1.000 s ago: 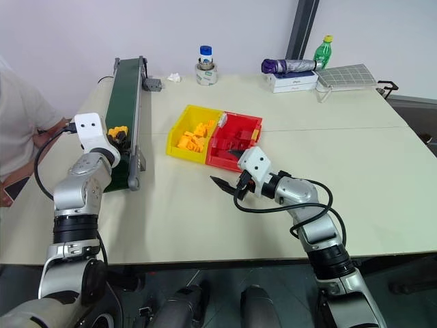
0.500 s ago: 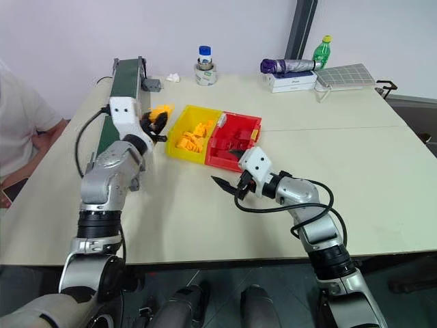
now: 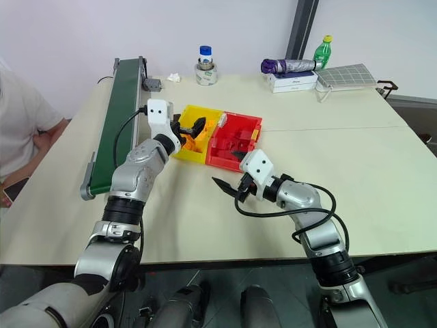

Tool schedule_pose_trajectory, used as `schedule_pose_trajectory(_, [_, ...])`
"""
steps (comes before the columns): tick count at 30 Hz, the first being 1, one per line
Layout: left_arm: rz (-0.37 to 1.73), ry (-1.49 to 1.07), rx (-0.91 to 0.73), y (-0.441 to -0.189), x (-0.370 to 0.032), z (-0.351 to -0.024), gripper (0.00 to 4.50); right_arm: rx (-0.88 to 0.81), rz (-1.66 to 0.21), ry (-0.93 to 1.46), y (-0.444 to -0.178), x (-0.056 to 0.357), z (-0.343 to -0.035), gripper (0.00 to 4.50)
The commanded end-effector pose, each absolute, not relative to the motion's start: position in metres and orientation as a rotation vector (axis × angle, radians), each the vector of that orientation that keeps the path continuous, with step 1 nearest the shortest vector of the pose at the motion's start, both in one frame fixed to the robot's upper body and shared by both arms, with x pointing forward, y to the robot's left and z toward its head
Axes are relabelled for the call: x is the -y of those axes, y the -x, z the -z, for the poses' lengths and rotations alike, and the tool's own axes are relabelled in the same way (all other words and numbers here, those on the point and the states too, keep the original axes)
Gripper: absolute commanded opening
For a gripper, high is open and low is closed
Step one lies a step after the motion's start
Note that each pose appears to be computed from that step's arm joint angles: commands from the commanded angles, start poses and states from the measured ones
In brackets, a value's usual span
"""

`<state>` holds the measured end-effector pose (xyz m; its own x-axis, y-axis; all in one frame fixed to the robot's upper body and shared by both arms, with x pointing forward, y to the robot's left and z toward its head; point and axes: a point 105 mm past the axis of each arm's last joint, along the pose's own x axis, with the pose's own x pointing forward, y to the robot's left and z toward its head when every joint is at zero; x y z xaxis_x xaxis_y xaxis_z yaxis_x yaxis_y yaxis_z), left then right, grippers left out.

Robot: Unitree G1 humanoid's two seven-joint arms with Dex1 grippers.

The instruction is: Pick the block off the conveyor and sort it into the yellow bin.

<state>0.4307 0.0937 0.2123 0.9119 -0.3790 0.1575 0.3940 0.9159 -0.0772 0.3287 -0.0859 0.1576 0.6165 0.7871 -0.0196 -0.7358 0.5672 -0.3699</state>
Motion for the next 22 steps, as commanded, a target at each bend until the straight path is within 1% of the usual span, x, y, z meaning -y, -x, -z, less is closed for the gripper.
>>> schedule_pose_trajectory(1, [0.447,0.110,0.256,-0.416,-0.103,-0.241,4.38,0.207,-0.884,0.372,-0.326,0.089,-0.172,4.50])
schedule_pose_trajectory(3, [0.471,0.101,0.274,-0.406,-0.113,-0.243,4.38,0.208,-0.883,0.374,-0.327,0.089,-0.172,4.50])
schedule_pose_trajectory(5, [0.484,0.107,0.253,-0.396,-0.125,-0.239,4.38,0.209,-0.886,0.377,-0.327,0.089,-0.172,4.50])
schedule_pose_trajectory(7, [0.548,0.068,0.255,-0.374,-0.138,-0.238,4.38,0.208,-0.892,0.376,-0.328,0.089,-0.172,4.50])
schedule_pose_trajectory(10, [0.602,-0.069,0.254,-0.346,-0.153,-0.231,4.38,0.204,-0.895,0.370,-0.329,0.092,-0.172,4.50])
schedule_pose_trajectory(13, [0.617,-0.083,0.211,-0.328,-0.170,-0.221,4.38,0.200,-0.885,0.362,-0.332,0.098,-0.173,4.50])
schedule_pose_trajectory(19, [0.522,-0.107,0.134,-0.315,-0.211,-0.201,4.38,0.200,-0.878,0.373,-0.335,0.103,-0.177,4.50])
schedule_pose_trajectory(22, [0.491,-0.123,0.134,-0.316,-0.222,-0.197,4.38,0.206,-0.885,0.364,-0.334,0.100,-0.177,4.50])
